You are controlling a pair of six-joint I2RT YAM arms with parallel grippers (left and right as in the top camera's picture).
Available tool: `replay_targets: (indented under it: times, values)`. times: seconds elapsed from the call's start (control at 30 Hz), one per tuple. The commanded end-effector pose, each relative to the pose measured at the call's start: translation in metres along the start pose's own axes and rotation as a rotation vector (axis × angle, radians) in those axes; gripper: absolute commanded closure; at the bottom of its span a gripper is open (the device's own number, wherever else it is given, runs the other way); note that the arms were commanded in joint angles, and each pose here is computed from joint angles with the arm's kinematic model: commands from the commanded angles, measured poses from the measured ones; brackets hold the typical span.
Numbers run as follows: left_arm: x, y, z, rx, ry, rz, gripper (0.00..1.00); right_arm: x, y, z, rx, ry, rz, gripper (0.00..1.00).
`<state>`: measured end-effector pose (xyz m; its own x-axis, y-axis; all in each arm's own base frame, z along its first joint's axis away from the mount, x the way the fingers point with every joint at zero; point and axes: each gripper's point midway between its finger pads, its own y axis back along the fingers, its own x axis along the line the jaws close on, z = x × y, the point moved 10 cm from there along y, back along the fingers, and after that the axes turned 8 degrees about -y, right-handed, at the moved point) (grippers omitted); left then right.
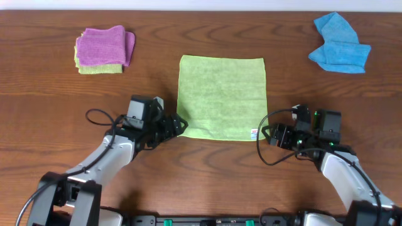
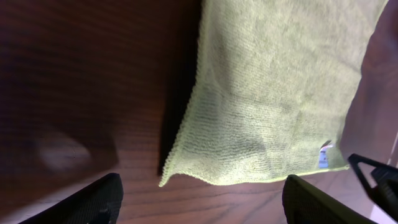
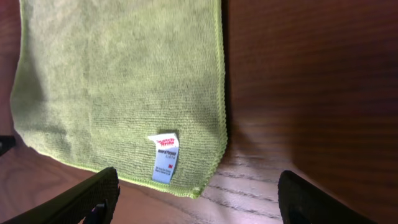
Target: Fold the cloth
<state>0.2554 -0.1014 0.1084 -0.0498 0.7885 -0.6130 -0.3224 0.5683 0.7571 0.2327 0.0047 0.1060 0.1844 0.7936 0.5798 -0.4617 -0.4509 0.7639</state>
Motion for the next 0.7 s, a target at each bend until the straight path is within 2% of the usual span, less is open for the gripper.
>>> replay_targets:
  times: [0.0,0.33,0.67]
  values:
    - [0.003,0.0,-0.001,0.02,-0.007,-0.021,0.16,0.005,0.002,0.006,-0.002,-0.01,0.043,0.2]
    - [0.004,-0.007,-0.003,0.041,-0.004,-0.022,0.15,0.001,-0.001,0.005,0.006,-0.04,0.011,0.21]
    - [0.01,-0.033,0.0,0.086,0.034,-0.117,0.16,-0.004,-0.008,-0.003,0.077,-0.117,0.017,0.26]
